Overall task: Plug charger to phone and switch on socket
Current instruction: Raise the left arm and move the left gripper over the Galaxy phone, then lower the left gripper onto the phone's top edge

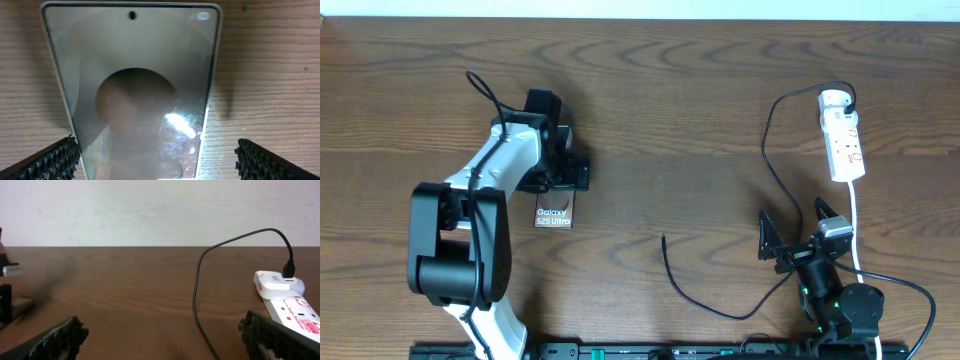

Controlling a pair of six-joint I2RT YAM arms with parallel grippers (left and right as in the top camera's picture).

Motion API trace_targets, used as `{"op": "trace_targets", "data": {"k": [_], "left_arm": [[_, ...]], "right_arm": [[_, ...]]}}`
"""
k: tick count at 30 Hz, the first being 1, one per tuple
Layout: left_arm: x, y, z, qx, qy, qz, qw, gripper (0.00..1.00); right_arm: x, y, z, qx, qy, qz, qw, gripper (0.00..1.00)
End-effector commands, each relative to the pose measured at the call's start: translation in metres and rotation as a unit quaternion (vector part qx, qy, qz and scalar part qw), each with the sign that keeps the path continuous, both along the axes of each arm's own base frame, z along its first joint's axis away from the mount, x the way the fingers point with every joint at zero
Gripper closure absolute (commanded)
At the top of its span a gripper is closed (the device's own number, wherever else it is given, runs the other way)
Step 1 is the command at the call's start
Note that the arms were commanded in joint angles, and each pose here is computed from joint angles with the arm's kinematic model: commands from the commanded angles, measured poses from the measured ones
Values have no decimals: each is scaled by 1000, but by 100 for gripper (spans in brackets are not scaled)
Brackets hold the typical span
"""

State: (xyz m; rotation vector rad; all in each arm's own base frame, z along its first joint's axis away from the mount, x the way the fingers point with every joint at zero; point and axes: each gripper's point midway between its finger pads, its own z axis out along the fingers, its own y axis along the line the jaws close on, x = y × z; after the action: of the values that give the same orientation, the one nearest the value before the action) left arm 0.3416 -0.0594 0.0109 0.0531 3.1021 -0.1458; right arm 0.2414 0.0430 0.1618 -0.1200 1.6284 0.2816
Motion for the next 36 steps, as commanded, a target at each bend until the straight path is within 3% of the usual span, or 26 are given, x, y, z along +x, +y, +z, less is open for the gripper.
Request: {"op": "trace_targets", "data": {"k": [1, 27, 36], "left_arm": [[-1, -3, 1, -1, -9, -2, 1000, 2], [-6, 3, -18, 10, -20, 0, 1000, 2], [-9, 9, -11, 21, -55, 13, 998, 2]], "right_arm": [[-1, 3, 0, -3, -1, 5, 1000, 1], [-1, 3, 0, -3, -1, 5, 1000, 1], [-1, 3, 0, -3, -1, 5, 1000, 1]]}}
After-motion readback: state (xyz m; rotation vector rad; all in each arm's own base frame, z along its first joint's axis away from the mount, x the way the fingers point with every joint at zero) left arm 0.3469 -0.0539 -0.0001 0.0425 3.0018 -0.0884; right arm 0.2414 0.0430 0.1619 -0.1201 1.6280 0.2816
